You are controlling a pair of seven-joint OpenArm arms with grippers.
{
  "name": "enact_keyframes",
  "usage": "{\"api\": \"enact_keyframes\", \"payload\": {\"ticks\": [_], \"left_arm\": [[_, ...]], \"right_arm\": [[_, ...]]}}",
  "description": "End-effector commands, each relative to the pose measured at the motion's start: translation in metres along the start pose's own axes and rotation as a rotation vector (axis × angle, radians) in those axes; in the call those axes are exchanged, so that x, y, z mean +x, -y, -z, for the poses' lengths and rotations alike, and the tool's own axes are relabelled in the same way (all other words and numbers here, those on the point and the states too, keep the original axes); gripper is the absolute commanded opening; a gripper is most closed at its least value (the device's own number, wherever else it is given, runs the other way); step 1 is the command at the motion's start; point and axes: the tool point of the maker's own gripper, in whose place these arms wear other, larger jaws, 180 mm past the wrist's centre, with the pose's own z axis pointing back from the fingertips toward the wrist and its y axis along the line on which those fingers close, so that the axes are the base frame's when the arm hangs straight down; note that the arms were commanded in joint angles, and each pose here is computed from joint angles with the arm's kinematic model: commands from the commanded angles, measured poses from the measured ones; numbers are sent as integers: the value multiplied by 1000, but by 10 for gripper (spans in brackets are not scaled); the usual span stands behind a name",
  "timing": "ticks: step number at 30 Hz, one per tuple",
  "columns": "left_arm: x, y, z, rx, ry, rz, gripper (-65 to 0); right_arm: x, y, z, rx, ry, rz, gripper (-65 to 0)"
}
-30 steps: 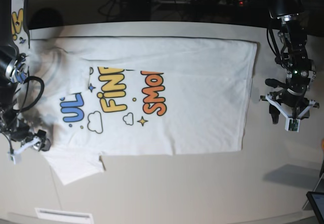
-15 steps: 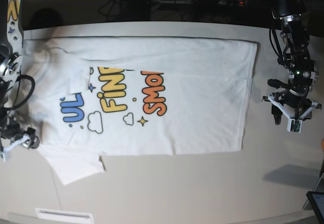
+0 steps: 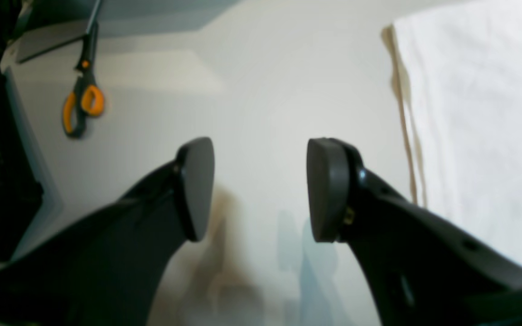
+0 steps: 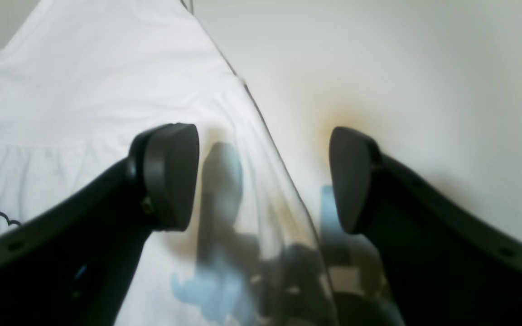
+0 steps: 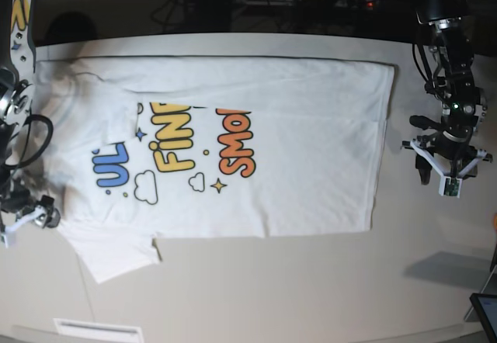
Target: Fold the T-shirt properly
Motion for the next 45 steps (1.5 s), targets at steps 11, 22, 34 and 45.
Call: {"api": "enact_keyframes", "payload": {"ticks": [11,22,34,45], "left_arm": [[26,-11,-10,28,81,25,-339],[24,-11,-8,29,73,19,-339],[13,-15,5,29,35,-19,-333],[28,-42,27,-39,102,-451,-311]], "right_arm": [[-3,-11,6,32,9,22,-215],[-10,-24,13,58,-5,21,-222],[-12,-47,23,93,0,15,-326],[-20,-42,22,84,-12,12,-646]]}}
